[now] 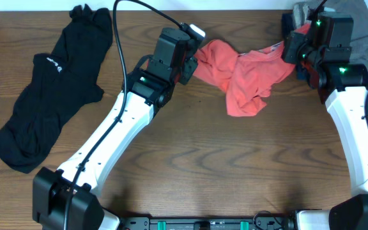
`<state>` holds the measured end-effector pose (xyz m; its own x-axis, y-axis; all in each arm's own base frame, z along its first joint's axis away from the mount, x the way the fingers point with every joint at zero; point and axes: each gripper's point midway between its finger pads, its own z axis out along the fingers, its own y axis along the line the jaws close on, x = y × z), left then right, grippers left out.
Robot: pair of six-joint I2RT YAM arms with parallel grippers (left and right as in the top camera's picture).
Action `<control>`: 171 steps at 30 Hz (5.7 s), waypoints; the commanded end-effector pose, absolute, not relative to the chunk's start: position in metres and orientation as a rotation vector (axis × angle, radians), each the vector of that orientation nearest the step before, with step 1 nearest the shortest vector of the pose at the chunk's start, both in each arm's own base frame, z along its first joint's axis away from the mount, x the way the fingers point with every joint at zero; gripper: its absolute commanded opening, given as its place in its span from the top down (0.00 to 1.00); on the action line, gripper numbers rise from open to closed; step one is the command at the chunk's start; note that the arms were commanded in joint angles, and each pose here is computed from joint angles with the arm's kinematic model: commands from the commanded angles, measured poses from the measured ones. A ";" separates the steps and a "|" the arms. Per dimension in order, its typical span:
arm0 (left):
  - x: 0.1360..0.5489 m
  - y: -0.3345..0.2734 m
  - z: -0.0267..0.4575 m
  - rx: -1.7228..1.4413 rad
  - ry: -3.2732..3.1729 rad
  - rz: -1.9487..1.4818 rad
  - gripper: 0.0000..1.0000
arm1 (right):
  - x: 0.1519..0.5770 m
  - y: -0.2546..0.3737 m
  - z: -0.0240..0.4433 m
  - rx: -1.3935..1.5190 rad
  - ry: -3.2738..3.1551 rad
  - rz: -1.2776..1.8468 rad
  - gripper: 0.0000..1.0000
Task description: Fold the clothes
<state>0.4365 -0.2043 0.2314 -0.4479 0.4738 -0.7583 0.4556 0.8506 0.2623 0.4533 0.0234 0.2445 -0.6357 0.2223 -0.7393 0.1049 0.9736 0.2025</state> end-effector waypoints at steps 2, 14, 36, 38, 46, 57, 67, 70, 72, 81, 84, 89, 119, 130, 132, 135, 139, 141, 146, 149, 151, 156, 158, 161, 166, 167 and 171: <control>0.441 -0.196 0.275 0.637 1.989 0.066 0.94 | 0.447 0.046 0.239 0.118 2.311 0.289 0.48; 0.414 -0.177 0.394 0.478 1.696 0.022 0.94 | 0.431 0.122 0.194 -0.160 2.442 0.466 0.41; 0.403 -0.158 0.432 0.384 1.605 0.055 0.94 | 0.374 0.238 0.215 -0.911 2.137 0.986 0.24; 0.403 -0.158 0.432 0.383 1.605 0.055 0.94 | 0.370 0.247 0.214 -0.957 2.119 0.973 0.21; 0.403 -0.158 0.432 0.383 1.605 0.055 0.94 | 0.378 0.268 0.198 -0.959 2.161 0.795 0.19; 0.393 -0.139 0.427 0.350 1.662 0.131 0.94 | 0.450 0.188 0.222 -0.525 2.188 0.305 0.99; 0.358 -0.117 0.392 0.448 1.839 0.212 0.86 | 0.430 0.113 0.339 -0.374 1.972 0.224 0.99; 0.355 -0.116 0.384 0.465 1.868 0.220 0.86 | 0.419 0.112 0.340 -0.393 1.985 0.230 0.99; 0.355 -0.116 0.379 0.475 1.886 0.224 0.86 | 0.416 0.111 0.334 -0.398 2.014 0.229 0.99; 0.355 -0.133 0.340 0.586 2.003 0.156 0.87 | 0.421 0.137 0.304 -0.492 2.070 0.367 0.99; 0.360 -0.134 0.327 0.593 2.041 0.164 0.91 | 0.424 0.153 0.303 -0.531 2.043 0.414 0.99; 0.361 -0.136 0.315 0.577 2.095 0.082 0.91 | 0.423 0.178 0.311 -0.551 2.001 0.458 0.99; 0.355 -0.132 0.280 0.566 2.262 -0.195 0.93 | 0.465 0.269 0.205 -0.290 2.183 0.553 0.43; 0.336 -0.208 0.169 0.754 2.570 -0.616 0.93 | 0.484 0.156 0.184 -0.054 2.336 0.453 0.36; 0.335 -0.212 0.151 0.729 2.639 -0.629 0.93 | 0.482 0.145 0.179 -0.026 2.363 0.437 0.34; 0.331 -0.213 0.127 0.655 2.753 -0.643 0.91 | 0.480 0.133 0.173 0.003 2.391 0.421 0.33; 0.324 -0.209 0.108 0.558 2.870 -0.641 0.74 | 0.480 0.127 0.171 0.018 2.402 0.414 0.33; 0.323 -0.209 0.102 0.496 2.909 -0.645 0.66 | 0.480 0.127 0.171 0.018 2.403 0.413 0.33; 0.322 -0.204 0.090 0.420 2.966 -0.606 0.59 | 0.480 0.127 0.170 0.018 2.406 0.413 0.32; 0.323 -0.190 0.081 0.361 3.010 -0.479 0.47 | 0.479 0.127 0.168 0.018 2.413 0.411 0.32; 0.322 -0.180 0.076 0.333 3.033 -0.390 0.42 | 0.477 0.126 0.167 0.015 2.421 0.408 0.32; 0.322 -0.174 0.068 0.271 3.044 -0.345 0.31 | 0.477 0.127 0.167 0.012 2.421 0.407 0.32; 0.326 -0.174 0.065 0.220 3.035 -0.340 0.31 | 0.477 0.126 0.167 0.012 2.422 0.407 0.32; 0.332 -0.176 0.061 0.129 3.029 -0.352 0.22 | 0.477 0.126 0.166 0.012 2.425 0.407 0.32; 0.332 -0.177 0.048 -0.038 3.070 -0.352 0.09 | 0.476 0.126 0.166 0.012 2.428 0.405 0.31; 0.332 -0.178 0.046 -0.073 3.074 -0.353 0.09 | 0.476 0.126 0.166 0.013 2.427 0.405 0.31; 0.337 -0.181 0.039 -0.151 3.070 -0.371 0.09 | 0.477 0.125 0.166 0.017 2.426 0.394 0.31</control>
<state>0.3389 -0.1829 0.0491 -0.9974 -0.0254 -0.0672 -0.0080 0.9687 -0.2481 0.4743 0.1296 0.1465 -0.8018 0.1049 -0.5883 -0.0842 0.9548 0.2849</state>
